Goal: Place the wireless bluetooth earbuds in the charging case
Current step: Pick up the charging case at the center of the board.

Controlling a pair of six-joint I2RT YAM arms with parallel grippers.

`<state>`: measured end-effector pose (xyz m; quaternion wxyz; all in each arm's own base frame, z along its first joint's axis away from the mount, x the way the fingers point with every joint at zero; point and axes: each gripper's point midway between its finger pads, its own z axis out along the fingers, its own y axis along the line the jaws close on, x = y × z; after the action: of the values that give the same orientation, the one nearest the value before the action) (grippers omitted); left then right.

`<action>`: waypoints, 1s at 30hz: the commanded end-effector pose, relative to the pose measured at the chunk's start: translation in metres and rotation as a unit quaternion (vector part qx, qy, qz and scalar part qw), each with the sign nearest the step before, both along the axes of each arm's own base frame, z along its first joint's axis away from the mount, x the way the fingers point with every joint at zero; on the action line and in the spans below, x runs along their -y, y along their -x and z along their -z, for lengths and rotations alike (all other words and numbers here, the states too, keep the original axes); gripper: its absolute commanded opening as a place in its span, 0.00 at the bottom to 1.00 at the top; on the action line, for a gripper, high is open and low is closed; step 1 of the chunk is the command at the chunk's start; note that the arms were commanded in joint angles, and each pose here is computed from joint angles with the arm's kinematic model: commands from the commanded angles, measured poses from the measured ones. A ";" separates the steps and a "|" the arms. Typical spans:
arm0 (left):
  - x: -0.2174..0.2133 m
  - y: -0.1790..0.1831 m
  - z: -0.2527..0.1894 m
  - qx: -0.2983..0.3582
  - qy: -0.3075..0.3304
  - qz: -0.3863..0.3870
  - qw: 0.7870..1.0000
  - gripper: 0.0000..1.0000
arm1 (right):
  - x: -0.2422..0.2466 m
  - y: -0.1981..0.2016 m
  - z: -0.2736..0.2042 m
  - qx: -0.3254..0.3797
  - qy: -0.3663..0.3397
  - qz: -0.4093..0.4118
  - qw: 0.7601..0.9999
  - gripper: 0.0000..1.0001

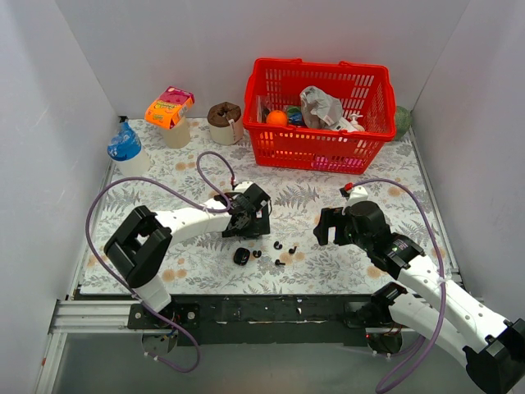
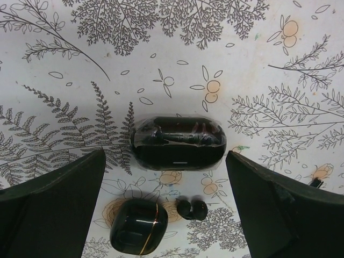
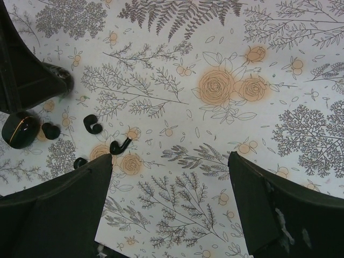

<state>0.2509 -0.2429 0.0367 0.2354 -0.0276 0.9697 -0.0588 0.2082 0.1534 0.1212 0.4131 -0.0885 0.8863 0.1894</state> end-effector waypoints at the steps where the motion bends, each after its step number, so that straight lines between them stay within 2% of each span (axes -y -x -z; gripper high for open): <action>1: 0.008 -0.011 -0.010 0.022 0.000 -0.008 1.000 0.95 | -0.005 -0.002 -0.011 0.014 -0.018 -0.005 1.000 0.96; 13: 0.016 -0.011 0.004 0.018 -0.016 -0.013 1.000 0.91 | -0.003 0.001 -0.007 0.010 -0.016 -0.003 1.000 0.96; 21: 0.014 -0.009 0.011 0.013 -0.029 -0.010 0.999 0.78 | -0.002 0.001 -0.003 0.008 -0.012 -0.003 1.000 0.96; 24: 0.012 -0.009 0.013 0.014 -0.037 -0.008 0.999 0.78 | -0.001 0.002 -0.003 0.008 -0.011 -0.002 1.000 0.96; 30: 0.006 -0.008 0.014 0.017 -0.056 -0.002 0.998 0.83 | -0.001 0.001 -0.002 0.008 -0.011 -0.002 1.000 0.96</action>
<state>0.2555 -0.2527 0.0230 0.2458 -0.0218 0.9688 -0.0239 0.2061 0.1528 0.1212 0.4149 -0.0870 0.8849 0.1931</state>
